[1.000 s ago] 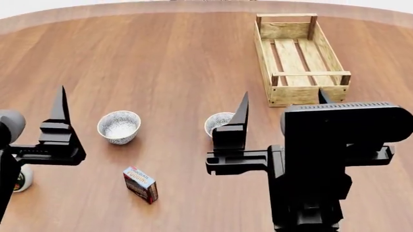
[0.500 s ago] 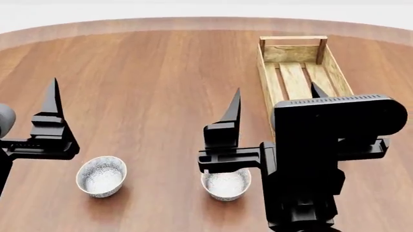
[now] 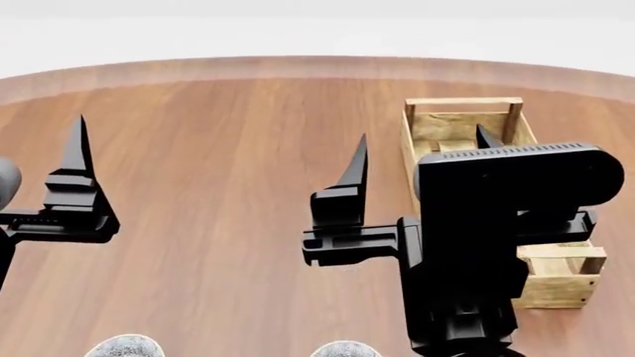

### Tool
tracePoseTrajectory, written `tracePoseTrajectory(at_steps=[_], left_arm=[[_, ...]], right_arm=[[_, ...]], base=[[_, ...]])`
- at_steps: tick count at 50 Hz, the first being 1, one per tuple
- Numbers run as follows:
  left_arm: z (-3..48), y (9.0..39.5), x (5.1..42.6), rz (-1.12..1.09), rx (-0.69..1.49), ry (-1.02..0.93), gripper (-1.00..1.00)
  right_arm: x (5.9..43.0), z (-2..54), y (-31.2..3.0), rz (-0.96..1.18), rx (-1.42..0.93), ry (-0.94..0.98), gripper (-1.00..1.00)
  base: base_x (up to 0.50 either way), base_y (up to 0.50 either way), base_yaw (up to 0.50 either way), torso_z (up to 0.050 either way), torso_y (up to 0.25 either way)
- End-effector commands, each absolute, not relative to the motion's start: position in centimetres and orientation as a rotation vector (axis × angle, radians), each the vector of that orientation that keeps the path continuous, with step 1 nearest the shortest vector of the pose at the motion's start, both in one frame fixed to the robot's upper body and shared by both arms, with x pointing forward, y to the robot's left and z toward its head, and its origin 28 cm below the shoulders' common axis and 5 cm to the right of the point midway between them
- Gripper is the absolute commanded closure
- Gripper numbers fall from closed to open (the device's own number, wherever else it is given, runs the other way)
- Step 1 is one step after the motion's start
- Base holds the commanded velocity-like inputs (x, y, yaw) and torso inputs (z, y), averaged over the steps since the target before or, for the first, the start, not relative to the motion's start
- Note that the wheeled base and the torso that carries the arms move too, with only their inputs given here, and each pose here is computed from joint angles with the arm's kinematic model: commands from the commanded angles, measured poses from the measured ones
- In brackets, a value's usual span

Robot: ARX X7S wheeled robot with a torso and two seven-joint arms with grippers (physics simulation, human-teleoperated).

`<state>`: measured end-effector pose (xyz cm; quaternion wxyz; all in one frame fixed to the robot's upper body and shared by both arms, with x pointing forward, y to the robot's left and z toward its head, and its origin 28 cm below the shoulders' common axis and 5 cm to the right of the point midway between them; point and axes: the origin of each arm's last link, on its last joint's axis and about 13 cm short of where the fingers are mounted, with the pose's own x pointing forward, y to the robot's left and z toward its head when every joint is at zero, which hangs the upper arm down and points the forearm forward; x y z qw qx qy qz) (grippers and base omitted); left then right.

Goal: Stack the right bowl on the left bowl and place them in the tray.

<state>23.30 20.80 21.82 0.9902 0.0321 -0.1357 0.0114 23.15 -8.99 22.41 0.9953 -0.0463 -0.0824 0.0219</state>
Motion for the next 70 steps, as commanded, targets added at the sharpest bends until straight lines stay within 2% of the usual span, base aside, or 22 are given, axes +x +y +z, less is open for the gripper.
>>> tracePoseTrajectory(at_steps=[1,9,23,26,39,45,51,59,70], left_arm=[[21.9,20.7,23.3,0.021,0.065,-0.276,-1.00],[22.0,20.8,23.2,0.023,0.066,-0.278,-1.00],[21.9,20.8,23.2,0.023,0.064,-0.278,-1.00],[21.8,20.8,23.2,0.021,0.064,-0.276,-1.00],[21.8,20.8,23.2,0.020,0.065,-0.276,-1.00],[21.9,20.8,23.2,0.020,0.065,-0.278,-1.00],[21.8,20.8,23.2,0.021,0.064,-0.278,-1.00],[22.0,21.1,23.1,0.031,0.065,-0.281,-1.00],[22.0,21.1,23.1,0.032,0.066,-0.281,-1.00]], right_arm=[[23.1,22.5,-9.1,0.044,-0.094,-0.166,-1.00],[23.3,22.3,-9.0,0.027,-0.097,-0.158,-1.00],[23.3,22.4,-9.0,0.022,-0.098,-0.154,-1.00],[23.1,22.3,-9.0,0.082,-0.090,-0.158,-1.00],[23.1,22.2,-9.0,0.064,-0.094,-0.150,-1.00],[23.3,22.3,-9.0,0.031,-0.096,-0.149,-1.00],[23.5,22.3,-9.0,0.052,-0.068,-0.063,-1.00],[24.4,21.6,-9.3,0.098,-0.046,0.184,-1.00],[23.5,21.4,-9.6,0.126,-0.028,0.422,-1.00]], base=[[0.50,0.00,0.00,0.000,0.000],[0.50,0.00,0.00,0.000,0.001],[0.00,0.00,0.00,0.000,0.001],[0.05,0.00,0.00,0.000,0.000],[0.50,0.00,0.00,0.000,0.001],[0.04,0.00,0.00,0.000,0.000],[0.00,0.00,0.00,0.000,0.000],[0.00,0.00,0.00,0.000,0.000],[0.00,0.00,0.00,0.000,0.000]])
